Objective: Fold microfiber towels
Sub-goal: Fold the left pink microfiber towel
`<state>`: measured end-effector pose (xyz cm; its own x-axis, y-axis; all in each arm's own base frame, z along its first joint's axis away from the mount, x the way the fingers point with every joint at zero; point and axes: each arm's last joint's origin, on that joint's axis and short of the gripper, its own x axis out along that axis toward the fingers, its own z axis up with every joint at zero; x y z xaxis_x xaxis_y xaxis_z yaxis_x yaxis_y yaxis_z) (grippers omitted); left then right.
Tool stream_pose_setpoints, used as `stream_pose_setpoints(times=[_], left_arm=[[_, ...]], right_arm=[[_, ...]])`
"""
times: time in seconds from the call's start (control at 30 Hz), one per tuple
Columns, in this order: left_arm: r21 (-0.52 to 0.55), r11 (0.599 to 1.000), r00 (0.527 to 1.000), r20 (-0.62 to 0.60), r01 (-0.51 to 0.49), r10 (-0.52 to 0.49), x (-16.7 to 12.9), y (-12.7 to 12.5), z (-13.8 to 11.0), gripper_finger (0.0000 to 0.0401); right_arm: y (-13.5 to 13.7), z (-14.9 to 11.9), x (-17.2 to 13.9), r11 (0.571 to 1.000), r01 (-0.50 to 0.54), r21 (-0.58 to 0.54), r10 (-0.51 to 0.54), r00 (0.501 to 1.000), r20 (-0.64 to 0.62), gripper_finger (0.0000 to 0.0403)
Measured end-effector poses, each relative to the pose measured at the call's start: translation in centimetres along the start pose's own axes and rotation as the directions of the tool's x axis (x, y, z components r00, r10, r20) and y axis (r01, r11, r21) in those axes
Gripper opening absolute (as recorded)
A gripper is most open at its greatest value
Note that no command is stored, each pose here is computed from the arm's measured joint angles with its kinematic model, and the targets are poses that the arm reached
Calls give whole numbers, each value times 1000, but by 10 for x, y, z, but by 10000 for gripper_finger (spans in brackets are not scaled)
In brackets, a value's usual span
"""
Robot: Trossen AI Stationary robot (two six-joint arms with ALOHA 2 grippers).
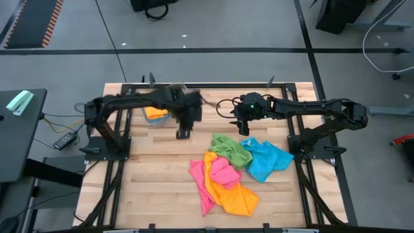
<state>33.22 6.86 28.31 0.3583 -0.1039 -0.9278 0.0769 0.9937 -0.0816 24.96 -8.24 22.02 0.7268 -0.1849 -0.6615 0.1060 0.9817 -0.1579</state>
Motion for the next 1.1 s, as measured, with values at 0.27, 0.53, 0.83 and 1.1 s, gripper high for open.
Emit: stream_pose_setpoints(times=[0.27,0.53,0.83,1.1], left_arm=[[65,995,993,-96,81,-74,38,-60,12,100],[111,994,992,-126,1,13,76,-92,20,91],[154,988,977,-203,-28,59,105,-104,17,88],[118,993,974,-226,19,8,128,-121,2,83]], right_arm=[[1,0,0,1000,-18,10,18,1000,4,243],[0,2,0,1000,-15,23,15,1000,22,243],[1,2,0,999,-25,39,24,999,31,243],[1,2,0,999,-27,40,26,999,30,243]])
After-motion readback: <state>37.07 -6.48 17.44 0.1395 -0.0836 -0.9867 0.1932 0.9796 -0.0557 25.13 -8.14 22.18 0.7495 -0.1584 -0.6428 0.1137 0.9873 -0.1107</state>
